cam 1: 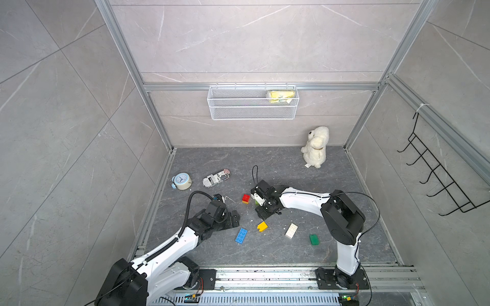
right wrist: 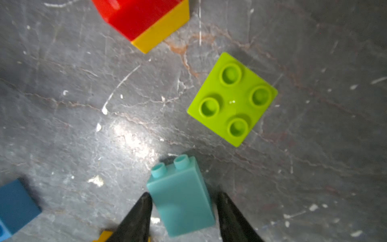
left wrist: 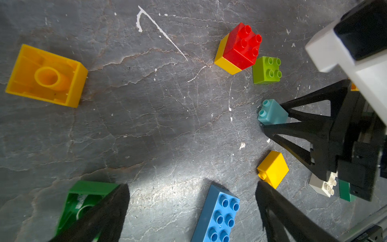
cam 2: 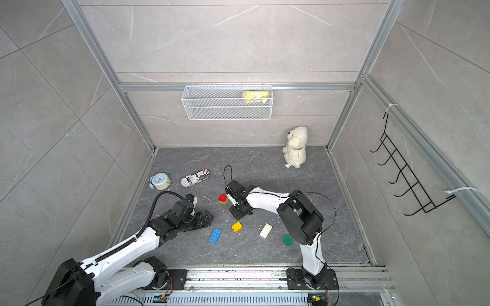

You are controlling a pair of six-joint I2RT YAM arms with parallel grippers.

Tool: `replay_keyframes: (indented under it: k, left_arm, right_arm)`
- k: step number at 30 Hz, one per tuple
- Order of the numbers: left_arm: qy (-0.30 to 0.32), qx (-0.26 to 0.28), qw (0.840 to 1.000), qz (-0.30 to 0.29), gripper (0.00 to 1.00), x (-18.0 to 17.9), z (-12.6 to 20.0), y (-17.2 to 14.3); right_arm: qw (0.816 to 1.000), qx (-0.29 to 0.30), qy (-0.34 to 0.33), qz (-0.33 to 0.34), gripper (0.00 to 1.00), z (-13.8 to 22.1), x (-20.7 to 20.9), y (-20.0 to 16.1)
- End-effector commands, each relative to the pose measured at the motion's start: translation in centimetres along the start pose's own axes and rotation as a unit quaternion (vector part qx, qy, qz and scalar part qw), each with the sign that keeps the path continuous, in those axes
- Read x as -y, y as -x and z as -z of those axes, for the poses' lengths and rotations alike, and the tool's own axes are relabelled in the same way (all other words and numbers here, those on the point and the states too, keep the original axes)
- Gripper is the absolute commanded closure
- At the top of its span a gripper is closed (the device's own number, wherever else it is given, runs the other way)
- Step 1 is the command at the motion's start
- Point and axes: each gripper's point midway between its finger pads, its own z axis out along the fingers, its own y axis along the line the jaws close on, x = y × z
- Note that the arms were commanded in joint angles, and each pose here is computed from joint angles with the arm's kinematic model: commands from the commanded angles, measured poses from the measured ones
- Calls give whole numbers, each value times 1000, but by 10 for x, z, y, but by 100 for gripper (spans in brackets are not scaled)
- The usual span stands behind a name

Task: Assemble the letter h with lego
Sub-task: Pick up the lego brick from the center of the board.

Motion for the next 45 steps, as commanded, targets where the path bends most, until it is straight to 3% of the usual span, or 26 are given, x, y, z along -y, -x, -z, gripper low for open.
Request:
replay_keyframes:
  k: [1, 7, 11, 15, 21, 30, 35, 40, 44, 45]
  left_arm:
    - [-16, 0, 1000, 1, 4, 5, -2, 1]
    - [-39, -10, 999, 3, 7, 13, -5, 1]
    - [-92, -36, 995, 11, 9, 38, -6, 3]
    - [-171, -43, 984, 22, 11, 76, 3, 15]
    - [-278, -86, 956, 25, 13, 129, 14, 29]
    - [-312, -132, 941, 24, 28, 147, 12, 22]
    - [-302, -142, 942, 33, 41, 141, 7, 15]
    - [-303, -149, 941, 37, 63, 142, 6, 15]
    - [-301, -151, 941, 38, 84, 144, 6, 15]
    - [-298, -150, 942, 39, 89, 143, 6, 16]
  right_arm:
    - [1000, -18, -10, 21, 56, -11, -4, -9]
    - [1000, 6, -2, 29, 73, -8, -13, -13]
    - [996, 75, 32, 35, 83, 13, -25, -4]
    - [980, 169, 87, 57, 94, 47, -43, 6]
    - [956, 241, 140, 95, 96, 84, -62, 8]
    - [946, 272, 148, 97, 100, 103, -64, 10]
    - [940, 288, 154, 98, 100, 113, -65, 10]
    - [939, 285, 162, 102, 99, 113, -68, 8]
    - [938, 284, 169, 101, 92, 114, -70, 7]
    - [939, 285, 168, 97, 86, 114, -69, 8]
